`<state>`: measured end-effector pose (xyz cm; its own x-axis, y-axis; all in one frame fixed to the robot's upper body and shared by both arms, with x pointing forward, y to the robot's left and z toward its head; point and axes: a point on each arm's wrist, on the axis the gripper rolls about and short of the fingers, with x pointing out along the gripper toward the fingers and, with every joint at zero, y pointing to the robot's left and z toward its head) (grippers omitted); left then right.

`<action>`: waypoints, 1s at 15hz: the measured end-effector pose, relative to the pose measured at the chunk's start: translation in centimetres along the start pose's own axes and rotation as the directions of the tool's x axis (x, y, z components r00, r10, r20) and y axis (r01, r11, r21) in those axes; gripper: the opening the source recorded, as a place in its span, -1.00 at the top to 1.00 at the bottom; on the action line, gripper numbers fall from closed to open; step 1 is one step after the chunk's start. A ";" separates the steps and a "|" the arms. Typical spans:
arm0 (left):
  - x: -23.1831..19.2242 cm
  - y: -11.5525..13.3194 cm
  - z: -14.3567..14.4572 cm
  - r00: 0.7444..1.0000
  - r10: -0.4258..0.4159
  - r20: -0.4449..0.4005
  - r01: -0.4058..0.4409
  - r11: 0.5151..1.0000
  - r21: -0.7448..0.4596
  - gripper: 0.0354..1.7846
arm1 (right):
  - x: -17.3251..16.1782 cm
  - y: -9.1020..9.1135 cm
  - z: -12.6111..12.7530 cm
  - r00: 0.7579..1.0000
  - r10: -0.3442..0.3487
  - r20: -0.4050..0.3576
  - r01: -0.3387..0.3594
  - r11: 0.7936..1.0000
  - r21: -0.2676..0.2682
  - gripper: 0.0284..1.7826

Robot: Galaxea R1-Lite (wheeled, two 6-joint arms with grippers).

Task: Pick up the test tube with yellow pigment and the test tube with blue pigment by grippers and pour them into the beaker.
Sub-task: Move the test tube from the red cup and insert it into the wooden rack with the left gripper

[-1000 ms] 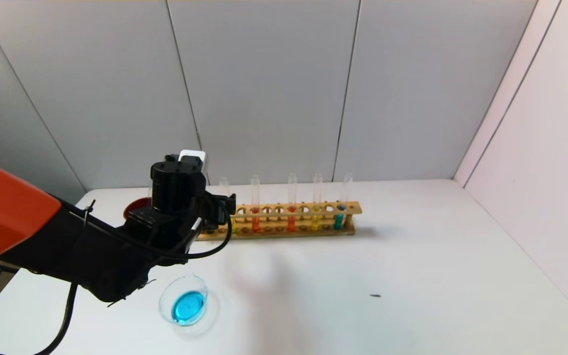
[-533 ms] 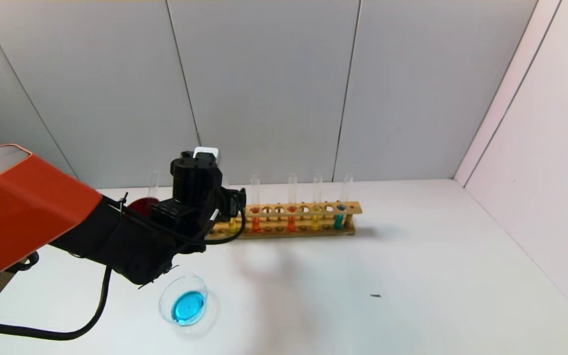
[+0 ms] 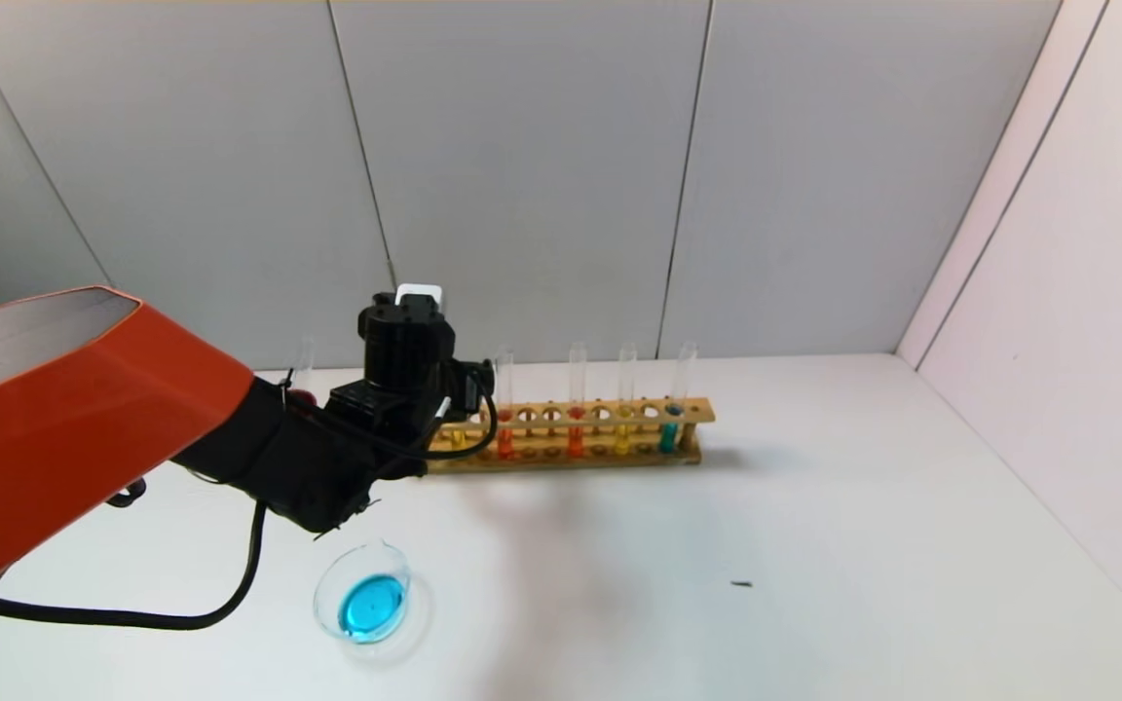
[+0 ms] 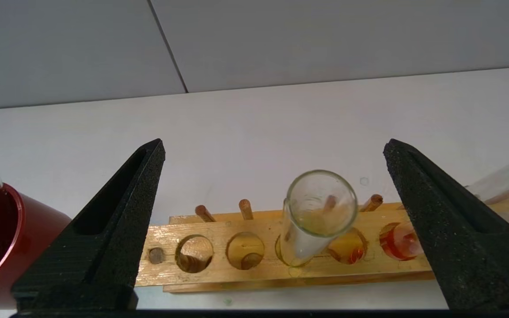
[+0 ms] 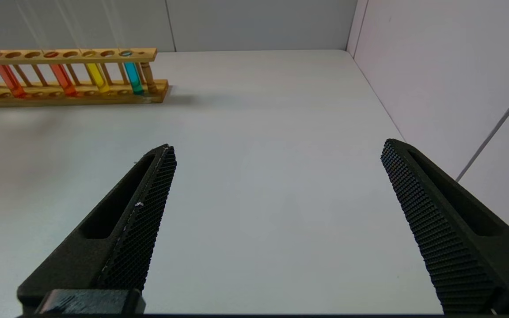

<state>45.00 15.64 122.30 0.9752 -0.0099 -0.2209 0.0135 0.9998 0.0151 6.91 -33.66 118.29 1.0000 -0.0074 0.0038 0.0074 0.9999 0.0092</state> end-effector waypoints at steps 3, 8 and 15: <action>0.8 0.0 0.0 1.000 0.008 0.006 -0.008 1.000 -0.005 -0.95 | 0.0 0.0 0.0 1.000 0.000 0.000 0.000 1.000 0.000 -0.91; 1.2 0.0 -0.3 1.000 0.012 0.005 -0.012 1.000 -0.006 -0.62 | 0.0 0.0 0.0 1.000 0.000 0.000 0.000 1.000 0.000 -0.91; 1.6 -0.5 -0.7 0.999 0.014 0.030 -0.013 1.000 -0.016 0.61 | 0.0 0.0 0.0 1.000 0.000 0.000 0.000 1.000 0.000 -0.91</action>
<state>46.44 15.17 121.24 0.9814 0.0035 -0.1917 -0.0030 1.0000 0.0026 6.91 -33.66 118.29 1.0000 -0.0074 0.0038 0.0074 0.9999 0.0092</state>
